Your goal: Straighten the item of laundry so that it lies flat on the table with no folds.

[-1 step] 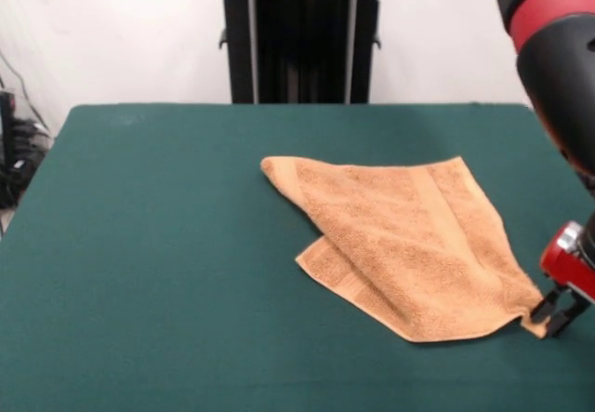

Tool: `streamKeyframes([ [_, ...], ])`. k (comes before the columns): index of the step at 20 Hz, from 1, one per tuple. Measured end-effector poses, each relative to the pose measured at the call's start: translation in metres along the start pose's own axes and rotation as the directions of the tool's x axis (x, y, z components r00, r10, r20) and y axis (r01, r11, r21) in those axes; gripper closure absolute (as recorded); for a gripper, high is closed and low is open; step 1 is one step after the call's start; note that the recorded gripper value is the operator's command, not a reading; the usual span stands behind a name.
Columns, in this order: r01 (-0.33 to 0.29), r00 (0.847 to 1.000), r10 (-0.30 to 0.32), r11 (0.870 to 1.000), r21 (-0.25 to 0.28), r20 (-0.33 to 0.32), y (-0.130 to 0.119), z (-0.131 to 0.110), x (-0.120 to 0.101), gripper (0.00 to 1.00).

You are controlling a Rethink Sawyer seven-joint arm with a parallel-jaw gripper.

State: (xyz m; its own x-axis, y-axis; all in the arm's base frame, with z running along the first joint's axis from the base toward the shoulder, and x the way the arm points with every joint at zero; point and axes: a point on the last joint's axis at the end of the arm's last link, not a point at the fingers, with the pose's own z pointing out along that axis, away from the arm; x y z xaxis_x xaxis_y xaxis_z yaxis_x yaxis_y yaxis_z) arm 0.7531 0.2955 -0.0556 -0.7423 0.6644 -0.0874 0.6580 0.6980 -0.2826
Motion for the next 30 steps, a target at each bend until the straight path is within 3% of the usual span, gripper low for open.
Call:
streamKeyframes([
  [5,-0.064,0.998,0.063,0.997,0.039,0.02,0.009,-0.001,0.006,1.0],
  [12,-0.087,0.996,0.086,0.995,0.039,0.02,0.011,-0.002,0.007,1.0],
  [13,-0.087,0.996,0.086,0.995,0.044,0.02,0.01,-0.003,0.007,0.0],
  [20,-0.094,0.996,0.093,0.995,0.04,0.011,0.01,-0.013,0.005,0.0],
  [27,-0.108,0.994,0.108,0.993,-0.046,0.005,0.02,-0.019,0.002,0.0],
  [30,-0.157,0.988,0.156,0.986,-0.062,-0.022,0.005,-0.027,-0.015,0.0],
])
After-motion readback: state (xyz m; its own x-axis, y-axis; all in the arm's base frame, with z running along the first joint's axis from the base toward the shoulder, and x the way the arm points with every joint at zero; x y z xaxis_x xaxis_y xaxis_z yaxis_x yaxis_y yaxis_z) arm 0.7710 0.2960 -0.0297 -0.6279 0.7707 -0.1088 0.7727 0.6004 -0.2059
